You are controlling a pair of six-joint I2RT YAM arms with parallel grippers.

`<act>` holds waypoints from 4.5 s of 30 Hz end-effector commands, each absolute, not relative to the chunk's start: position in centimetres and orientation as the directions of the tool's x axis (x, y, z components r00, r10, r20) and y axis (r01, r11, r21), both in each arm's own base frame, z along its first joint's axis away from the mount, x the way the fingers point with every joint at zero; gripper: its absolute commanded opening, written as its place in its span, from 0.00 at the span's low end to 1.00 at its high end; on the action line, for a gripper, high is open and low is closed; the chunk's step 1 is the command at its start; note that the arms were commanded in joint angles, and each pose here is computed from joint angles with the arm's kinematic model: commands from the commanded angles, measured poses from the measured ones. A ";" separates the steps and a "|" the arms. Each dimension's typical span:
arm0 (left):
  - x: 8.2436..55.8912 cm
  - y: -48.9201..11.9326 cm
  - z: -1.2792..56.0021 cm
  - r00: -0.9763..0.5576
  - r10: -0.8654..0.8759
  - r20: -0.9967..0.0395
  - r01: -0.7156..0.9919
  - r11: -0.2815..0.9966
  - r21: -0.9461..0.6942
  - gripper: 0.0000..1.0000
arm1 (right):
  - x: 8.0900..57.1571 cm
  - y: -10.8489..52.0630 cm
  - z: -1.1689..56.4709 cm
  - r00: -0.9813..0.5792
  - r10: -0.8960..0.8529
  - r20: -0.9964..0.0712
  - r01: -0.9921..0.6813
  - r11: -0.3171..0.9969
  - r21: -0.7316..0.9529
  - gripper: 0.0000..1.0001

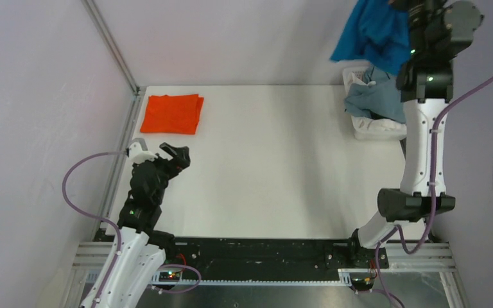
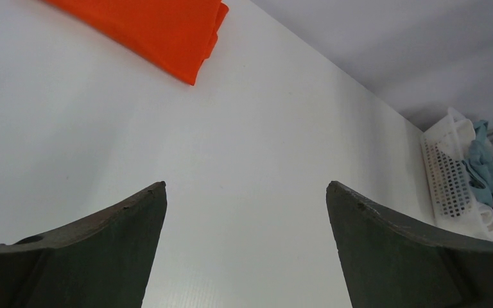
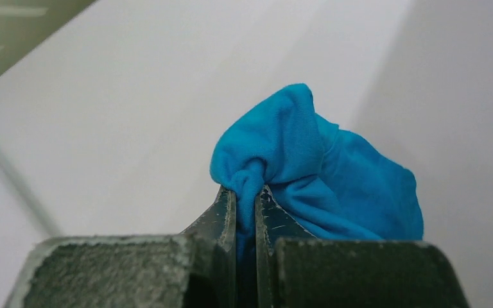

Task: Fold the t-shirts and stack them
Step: Move the tshirt to the center of the board, then flatten out the tshirt

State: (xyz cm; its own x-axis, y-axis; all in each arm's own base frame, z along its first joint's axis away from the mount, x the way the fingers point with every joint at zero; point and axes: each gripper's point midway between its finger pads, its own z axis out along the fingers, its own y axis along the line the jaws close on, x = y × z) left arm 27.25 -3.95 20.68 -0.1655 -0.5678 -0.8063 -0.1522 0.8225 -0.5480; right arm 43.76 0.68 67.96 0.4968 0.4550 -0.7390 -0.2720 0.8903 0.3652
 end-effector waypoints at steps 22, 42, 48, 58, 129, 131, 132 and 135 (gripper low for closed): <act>23.3 -6.9 18.2 -0.278 -0.667 -0.691 -0.057 0.730 -0.681 0.98 | 32.2 29.9 41.6 -0.093 0.181 -0.979 -0.408 0.890 0.203 0.00; 24.2 -11.6 10.1 -0.647 -0.468 -0.602 -0.145 0.851 -0.506 0.98 | 34.9 25.2 24.9 -0.456 0.227 -0.861 -0.171 0.927 0.335 0.99; 23.3 -15.9 6.9 -0.782 -0.291 -0.551 -0.066 0.918 -0.391 0.98 | 30.6 14.9 15.2 -0.602 0.391 -0.696 0.119 0.906 0.406 1.00; 24.5 -20.4 3.0 -0.825 -0.086 -0.558 0.100 0.951 -0.294 0.85 | 28.6 12.1 8.0 -0.675 0.448 -0.586 0.244 0.885 0.397 0.99; 41.3 -10.4 47.3 0.012 -0.204 -0.979 -0.051 0.978 -0.204 0.00 | 41.0 8.2 49.2 0.111 0.478 -0.871 -0.150 0.875 0.461 0.00; 42.4 -11.2 50.0 0.053 -0.206 -0.977 -0.002 0.978 -0.207 0.00 | 42.2 8.1 51.7 0.135 0.470 -0.872 -0.158 0.879 0.450 0.00; 42.8 -11.5 51.9 0.087 -0.216 -0.972 0.018 0.976 -0.215 0.00 | 41.8 7.9 54.3 0.180 0.475 -0.861 -0.177 0.877 0.447 0.00; 42.8 -11.5 55.0 0.148 -0.221 -0.964 0.053 0.975 -0.216 0.00 | 42.1 7.7 56.3 0.190 0.472 -0.861 -0.184 0.879 0.441 0.00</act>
